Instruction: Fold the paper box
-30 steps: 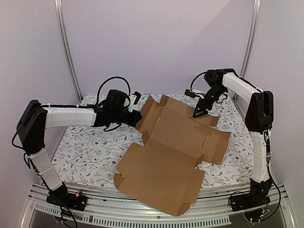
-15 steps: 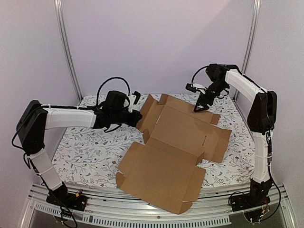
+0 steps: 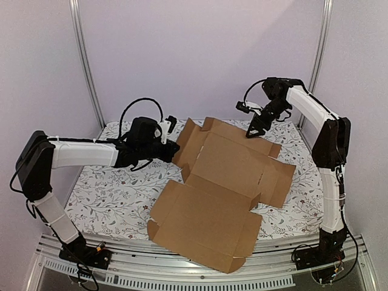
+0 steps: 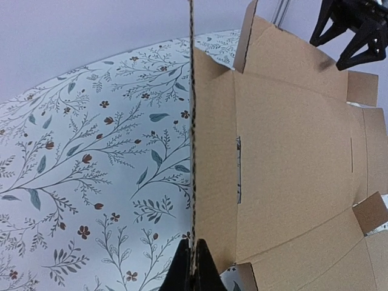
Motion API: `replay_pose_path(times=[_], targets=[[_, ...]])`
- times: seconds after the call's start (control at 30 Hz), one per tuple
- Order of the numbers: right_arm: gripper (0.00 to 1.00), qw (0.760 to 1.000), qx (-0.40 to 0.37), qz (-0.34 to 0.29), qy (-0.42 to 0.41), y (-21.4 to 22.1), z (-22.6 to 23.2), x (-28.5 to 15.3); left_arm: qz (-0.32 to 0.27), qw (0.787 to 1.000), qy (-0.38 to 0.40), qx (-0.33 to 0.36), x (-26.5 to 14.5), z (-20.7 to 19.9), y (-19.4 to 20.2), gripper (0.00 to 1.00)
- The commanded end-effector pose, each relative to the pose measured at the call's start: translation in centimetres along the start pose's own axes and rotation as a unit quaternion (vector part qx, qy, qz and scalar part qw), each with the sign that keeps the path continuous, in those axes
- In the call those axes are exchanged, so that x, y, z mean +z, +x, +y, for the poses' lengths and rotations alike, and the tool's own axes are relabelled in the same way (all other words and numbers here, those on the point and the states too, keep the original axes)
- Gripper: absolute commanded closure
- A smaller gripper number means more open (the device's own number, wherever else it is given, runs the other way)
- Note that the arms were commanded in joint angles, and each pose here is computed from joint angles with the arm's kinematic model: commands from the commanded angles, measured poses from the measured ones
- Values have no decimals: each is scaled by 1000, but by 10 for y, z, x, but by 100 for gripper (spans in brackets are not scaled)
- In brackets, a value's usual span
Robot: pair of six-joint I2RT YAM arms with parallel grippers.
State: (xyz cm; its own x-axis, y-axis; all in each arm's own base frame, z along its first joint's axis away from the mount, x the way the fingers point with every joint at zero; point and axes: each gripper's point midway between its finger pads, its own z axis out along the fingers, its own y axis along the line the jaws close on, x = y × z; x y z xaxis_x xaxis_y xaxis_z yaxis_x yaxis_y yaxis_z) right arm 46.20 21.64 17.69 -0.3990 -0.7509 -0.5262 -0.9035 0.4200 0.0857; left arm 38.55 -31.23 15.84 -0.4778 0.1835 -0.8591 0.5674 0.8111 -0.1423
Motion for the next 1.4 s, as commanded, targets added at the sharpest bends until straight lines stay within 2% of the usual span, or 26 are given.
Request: replay_pose_path(times=[0.0,0.23,0.4,0.67,0.87,1.07,1.37], targets=[[44,998,21,19,-55,11,23,3,-40,999,-11,12,-9,-3,-15,100],[61,995,34,20,-89,13,41,-7,-56,998,-30,12,-12,3,-18,100],[65,995,36,20,-93,13,44,-8,-65,997,-31,11,-12,3,-18,100],[48,999,27,14,-23,5,18,-14,-84,995,-30,38,-21,-4,-18,100],[44,997,45,34,-46,18,18,5,-110,992,-35,46,-31,-4,-23,100],[64,995,53,25,-83,16,33,4,-91,994,-39,43,-25,-2,-16,100],[92,997,44,-22,-61,-5,48,-18,-82,996,-37,20,-17,-2,-9,100]])
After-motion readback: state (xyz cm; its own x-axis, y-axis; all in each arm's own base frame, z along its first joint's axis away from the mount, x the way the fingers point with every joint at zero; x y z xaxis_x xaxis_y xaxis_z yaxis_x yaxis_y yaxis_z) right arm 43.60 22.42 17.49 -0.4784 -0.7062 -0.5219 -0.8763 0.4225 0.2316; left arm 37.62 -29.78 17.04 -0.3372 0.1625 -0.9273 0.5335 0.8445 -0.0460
